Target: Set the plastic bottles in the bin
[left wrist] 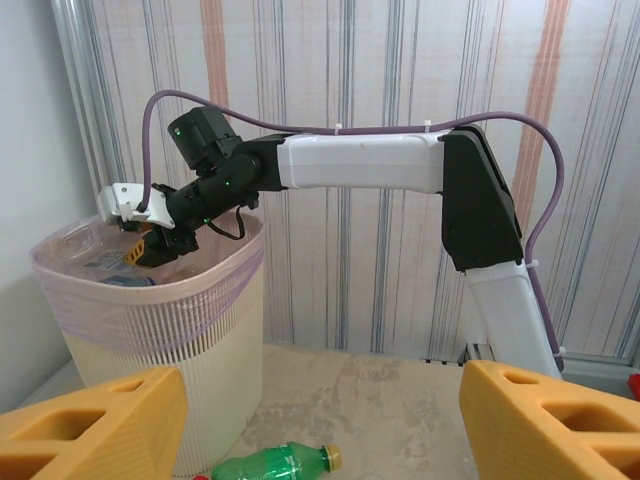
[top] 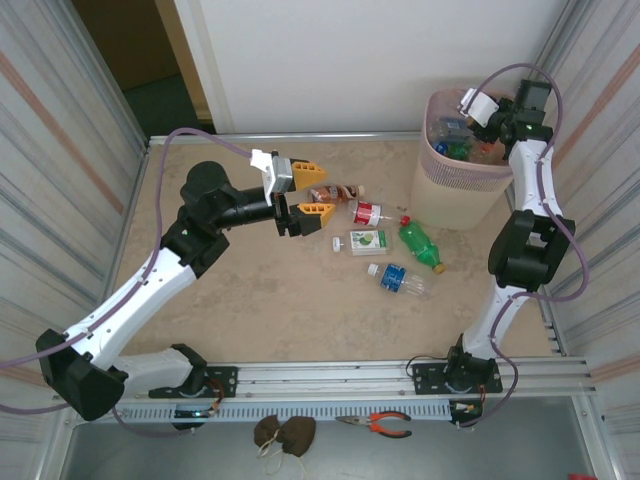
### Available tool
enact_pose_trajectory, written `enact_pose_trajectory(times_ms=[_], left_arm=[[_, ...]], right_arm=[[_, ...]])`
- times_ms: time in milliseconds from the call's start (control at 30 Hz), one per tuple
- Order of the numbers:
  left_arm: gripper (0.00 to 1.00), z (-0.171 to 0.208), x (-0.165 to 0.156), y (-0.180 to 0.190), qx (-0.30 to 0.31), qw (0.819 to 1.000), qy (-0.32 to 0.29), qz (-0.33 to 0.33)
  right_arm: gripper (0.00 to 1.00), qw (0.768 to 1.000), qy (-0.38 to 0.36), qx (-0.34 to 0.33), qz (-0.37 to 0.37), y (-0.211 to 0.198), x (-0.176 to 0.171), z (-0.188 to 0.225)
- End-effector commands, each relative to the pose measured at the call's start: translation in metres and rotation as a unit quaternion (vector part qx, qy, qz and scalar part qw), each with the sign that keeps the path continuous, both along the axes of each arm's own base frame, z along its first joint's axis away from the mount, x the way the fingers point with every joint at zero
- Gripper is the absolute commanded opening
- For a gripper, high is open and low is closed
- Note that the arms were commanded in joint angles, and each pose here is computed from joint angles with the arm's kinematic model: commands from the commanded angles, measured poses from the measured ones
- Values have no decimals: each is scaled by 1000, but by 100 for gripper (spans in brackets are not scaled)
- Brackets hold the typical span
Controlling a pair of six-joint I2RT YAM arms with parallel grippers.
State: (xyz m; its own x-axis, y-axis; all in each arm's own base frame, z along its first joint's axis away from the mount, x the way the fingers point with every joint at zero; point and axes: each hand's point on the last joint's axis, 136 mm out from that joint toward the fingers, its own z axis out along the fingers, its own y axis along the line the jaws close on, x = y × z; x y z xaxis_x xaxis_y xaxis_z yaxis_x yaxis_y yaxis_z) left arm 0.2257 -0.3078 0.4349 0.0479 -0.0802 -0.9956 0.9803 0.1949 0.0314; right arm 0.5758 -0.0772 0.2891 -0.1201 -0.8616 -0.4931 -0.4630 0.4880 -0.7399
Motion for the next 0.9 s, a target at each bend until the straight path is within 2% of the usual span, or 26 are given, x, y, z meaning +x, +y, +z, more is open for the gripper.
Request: enact_pose_trajectory(times_ms=[0,200,233,333,400,700,867], left_arm=[[72,9,-1,6,-14,1000,-6,6],[73,8,1,4,-15,1000,1,3],[72,8,1,4,-16,1000,2,3],[73,8,1,4,-18,1000,3,2],[73,9,1,4,-19,1000,5,1],[72,12,-3,5,-22,1000,5,-3],[72,13,-6,6,-22,1000,4,-8]], right_arm=[[20,999,-20,-36,-8,-14,6,4],[30,999,-6,-42,-19,-26,4,-15],[32,999,11,-36,-18,-26,1,-32],[36,999,27,-26,-14,-23,-1,-45],[43,999,34,-20,-11,-21,-2,-48],[78,999,34,6,-21,-10,-18,-25],[84,999,40,25,-19,1,-38,-6]])
